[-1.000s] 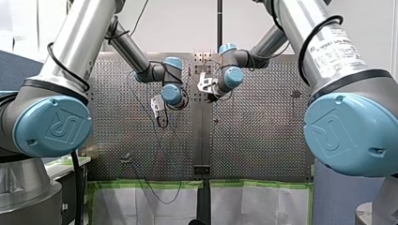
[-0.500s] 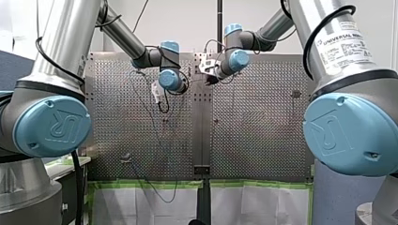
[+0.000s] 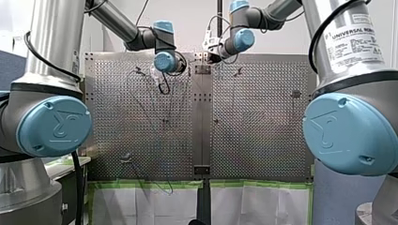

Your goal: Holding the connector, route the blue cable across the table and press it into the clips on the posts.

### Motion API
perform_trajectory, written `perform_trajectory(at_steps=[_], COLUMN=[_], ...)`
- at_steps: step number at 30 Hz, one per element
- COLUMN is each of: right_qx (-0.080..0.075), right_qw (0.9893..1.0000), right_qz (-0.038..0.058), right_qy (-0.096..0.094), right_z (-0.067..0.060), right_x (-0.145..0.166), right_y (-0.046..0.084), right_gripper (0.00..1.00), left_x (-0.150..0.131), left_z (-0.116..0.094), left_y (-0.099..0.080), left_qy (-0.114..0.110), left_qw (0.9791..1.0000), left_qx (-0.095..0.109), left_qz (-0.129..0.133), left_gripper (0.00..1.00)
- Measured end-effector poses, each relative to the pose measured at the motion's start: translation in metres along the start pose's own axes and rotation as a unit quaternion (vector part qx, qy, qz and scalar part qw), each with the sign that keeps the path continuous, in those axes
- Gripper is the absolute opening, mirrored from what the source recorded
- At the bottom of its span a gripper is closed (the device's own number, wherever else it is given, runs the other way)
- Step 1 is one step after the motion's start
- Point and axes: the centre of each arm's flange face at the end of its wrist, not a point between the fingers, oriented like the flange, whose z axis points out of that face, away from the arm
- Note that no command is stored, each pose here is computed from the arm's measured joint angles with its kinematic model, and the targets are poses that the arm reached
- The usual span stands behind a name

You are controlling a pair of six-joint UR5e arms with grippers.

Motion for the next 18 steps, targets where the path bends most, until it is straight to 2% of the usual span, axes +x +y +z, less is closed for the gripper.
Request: perform_trajectory(at_steps=[5, 12, 18], right_qx=[-0.006, -0.008, -0.01], right_qw=[1.0, 0.9998, 0.9996], right_qz=[0.0009, 0.002, 0.0028], right_qy=[-0.007, -0.016, -0.026], right_z=[0.005, 0.009, 0.015], right_x=[-0.008, -0.019, -0.031], right_y=[0.008, 0.012, 0.016], right_gripper=[0.0, 0.0, 0.0], left_x=[0.007, 0.032, 0.033], left_z=[0.007, 0.013, 0.016], left_y=[0.004, 0.018, 0.02], left_qy=[0.005, 0.021, 0.015], left_qw=[0.9999, 0.9996, 0.9998], left_qx=[0.007, -0.017, -0.014], left_qz=[-0.007, -0.005, -0.007], left_gripper=[0.0, 0.0, 0.0])
